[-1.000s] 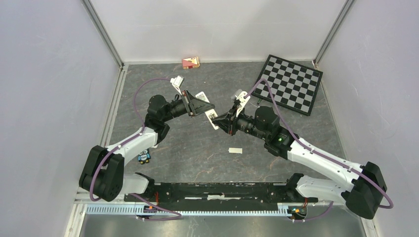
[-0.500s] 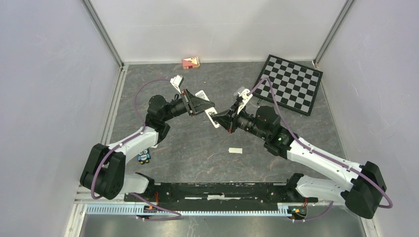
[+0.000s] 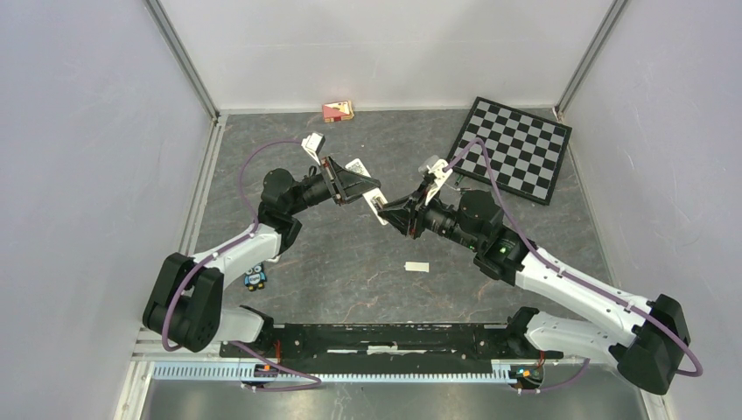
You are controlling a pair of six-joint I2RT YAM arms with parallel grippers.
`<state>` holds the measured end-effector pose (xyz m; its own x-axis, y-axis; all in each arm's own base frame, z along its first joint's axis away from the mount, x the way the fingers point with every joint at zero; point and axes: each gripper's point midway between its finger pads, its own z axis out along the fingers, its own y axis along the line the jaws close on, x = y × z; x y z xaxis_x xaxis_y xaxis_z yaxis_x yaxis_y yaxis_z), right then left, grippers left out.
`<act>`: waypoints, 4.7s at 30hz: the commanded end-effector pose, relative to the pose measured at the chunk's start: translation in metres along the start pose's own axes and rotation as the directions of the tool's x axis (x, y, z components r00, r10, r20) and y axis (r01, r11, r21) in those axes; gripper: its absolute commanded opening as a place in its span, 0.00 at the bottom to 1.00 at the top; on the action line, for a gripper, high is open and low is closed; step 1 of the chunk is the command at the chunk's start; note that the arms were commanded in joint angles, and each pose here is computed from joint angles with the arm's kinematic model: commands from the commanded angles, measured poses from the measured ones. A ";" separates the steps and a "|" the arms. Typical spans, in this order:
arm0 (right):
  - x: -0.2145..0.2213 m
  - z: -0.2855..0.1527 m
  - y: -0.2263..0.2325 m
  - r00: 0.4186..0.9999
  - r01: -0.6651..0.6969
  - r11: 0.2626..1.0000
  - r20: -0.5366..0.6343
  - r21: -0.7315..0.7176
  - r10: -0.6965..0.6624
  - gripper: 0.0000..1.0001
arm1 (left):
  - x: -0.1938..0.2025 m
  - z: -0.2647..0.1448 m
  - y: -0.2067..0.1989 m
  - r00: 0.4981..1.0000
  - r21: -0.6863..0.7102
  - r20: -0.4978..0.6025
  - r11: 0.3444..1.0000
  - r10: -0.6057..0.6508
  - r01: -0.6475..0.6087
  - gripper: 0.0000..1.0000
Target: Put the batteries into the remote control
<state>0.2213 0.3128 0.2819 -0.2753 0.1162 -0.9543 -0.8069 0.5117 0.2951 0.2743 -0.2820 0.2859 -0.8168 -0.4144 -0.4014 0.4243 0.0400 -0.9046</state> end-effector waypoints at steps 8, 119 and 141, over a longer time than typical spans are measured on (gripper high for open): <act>-0.028 -0.005 0.008 0.999 -0.022 1.000 0.050 -0.004 0.023 0.28 | -0.008 0.000 -0.014 0.996 0.029 0.022 0.996 0.086 -0.086 0.02; -0.048 0.020 -0.007 0.793 -0.551 0.821 0.214 -0.149 0.571 0.73 | -0.028 0.005 -0.070 0.975 0.136 0.059 0.965 0.216 -0.222 0.02; -0.015 0.029 -0.025 0.903 -0.412 0.911 0.127 -0.013 0.410 0.35 | -0.028 0.007 -0.079 0.986 0.162 0.033 0.973 0.162 -0.165 0.02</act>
<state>0.2547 0.3231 0.3046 -0.5578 0.5221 -0.6452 -0.5996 0.2841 0.7482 0.2780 -0.2794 0.3286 -0.7564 -0.4335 -0.4899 0.5320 0.0282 -0.8463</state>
